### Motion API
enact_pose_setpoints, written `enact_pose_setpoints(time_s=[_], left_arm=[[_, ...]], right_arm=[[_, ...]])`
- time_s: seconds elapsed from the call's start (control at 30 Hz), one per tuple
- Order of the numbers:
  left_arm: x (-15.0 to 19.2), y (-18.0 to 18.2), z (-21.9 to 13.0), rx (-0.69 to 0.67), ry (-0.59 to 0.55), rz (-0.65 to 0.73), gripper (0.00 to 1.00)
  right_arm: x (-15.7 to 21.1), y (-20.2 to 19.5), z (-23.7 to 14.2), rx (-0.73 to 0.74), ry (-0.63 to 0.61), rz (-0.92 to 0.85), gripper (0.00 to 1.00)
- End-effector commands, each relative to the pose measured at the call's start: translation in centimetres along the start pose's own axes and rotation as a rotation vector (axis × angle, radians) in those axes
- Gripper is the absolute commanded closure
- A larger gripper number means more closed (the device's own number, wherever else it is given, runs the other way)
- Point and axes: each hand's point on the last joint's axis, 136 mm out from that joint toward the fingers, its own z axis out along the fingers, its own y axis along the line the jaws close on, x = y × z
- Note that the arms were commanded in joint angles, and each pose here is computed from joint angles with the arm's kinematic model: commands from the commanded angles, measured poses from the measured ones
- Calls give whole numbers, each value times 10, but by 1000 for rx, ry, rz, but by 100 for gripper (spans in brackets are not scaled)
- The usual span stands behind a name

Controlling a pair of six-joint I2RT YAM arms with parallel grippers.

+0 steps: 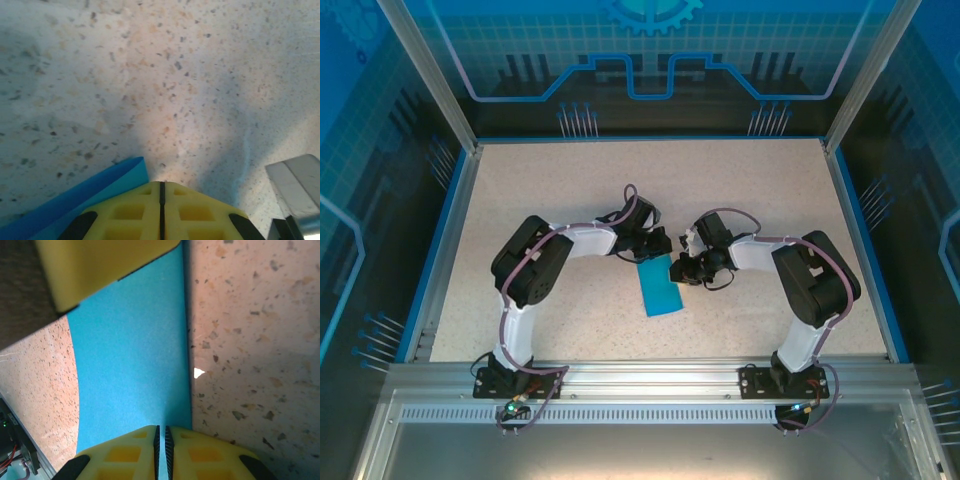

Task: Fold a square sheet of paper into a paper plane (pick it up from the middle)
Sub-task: Fold the square sheet of paper in half at the center of the table.

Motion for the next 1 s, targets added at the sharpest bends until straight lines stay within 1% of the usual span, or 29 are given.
enact_pose_setpoints(time_s=[0.0, 0.17, 0.37, 0.83, 0.97], left_arm=[[0, 10, 6, -57, -1, 2, 90], [1, 19, 9, -89, 2, -1, 90], [4, 28, 11, -120, 4, -3, 90], [8, 39, 13, -149, 7, -11, 90], [9, 40, 14, -150, 9, -9, 90]], right_arm=[[20, -19, 6, 42, 62, 37, 85], [24, -18, 4, 27, 70, 36, 85], [40, -14, -3, -4, 106, 23, 84], [105, -28, -13, 23, 224, 64, 81], [118, -28, -14, 20, 245, 71, 80]])
